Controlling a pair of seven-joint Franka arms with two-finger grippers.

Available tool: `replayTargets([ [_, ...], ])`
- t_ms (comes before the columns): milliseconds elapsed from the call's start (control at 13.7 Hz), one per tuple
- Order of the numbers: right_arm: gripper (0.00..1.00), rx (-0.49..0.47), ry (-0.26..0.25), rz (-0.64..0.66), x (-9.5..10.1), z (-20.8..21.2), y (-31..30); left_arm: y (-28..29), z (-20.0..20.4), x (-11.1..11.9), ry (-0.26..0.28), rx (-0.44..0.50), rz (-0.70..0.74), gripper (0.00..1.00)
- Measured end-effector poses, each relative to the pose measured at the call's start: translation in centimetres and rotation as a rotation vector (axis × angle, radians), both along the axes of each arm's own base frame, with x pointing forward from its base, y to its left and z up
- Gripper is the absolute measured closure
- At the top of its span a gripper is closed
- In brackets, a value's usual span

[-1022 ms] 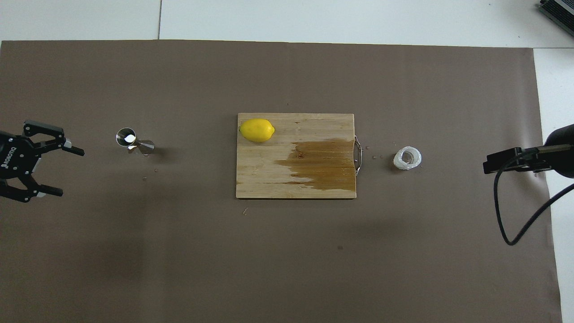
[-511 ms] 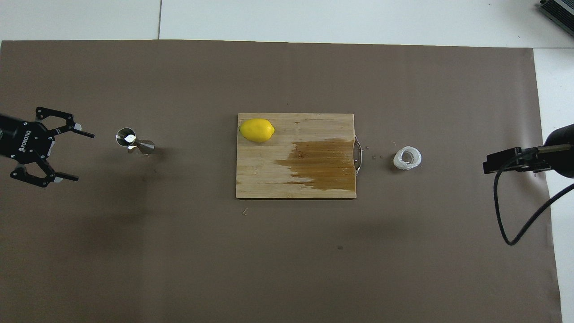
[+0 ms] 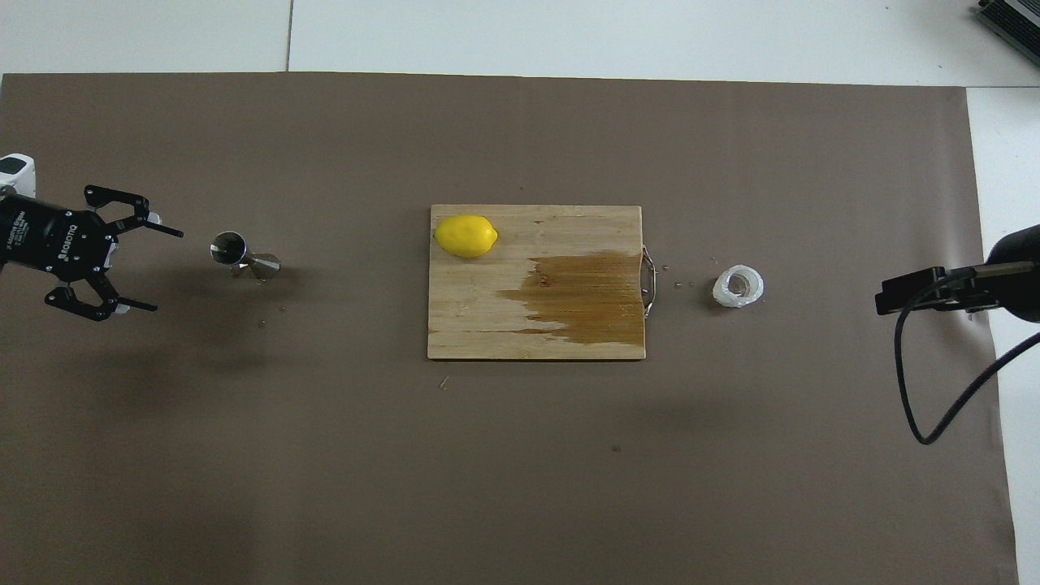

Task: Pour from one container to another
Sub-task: 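Open the left gripper and move it toward the silver metal cup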

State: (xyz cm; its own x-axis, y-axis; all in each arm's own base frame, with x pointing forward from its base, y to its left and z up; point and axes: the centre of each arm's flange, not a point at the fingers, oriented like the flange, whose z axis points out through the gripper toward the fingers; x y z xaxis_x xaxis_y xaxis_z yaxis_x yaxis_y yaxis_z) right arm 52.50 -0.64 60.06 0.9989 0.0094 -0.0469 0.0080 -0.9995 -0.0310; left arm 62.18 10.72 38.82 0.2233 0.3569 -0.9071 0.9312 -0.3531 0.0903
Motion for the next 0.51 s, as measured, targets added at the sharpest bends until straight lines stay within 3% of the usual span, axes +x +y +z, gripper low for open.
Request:
replayTargets([
  [511,0.00,0.000,0.000,0.000,0.0,0.0,0.0,-1.3,-0.5,1.4,0.037,-0.052,-0.001,0.00],
])
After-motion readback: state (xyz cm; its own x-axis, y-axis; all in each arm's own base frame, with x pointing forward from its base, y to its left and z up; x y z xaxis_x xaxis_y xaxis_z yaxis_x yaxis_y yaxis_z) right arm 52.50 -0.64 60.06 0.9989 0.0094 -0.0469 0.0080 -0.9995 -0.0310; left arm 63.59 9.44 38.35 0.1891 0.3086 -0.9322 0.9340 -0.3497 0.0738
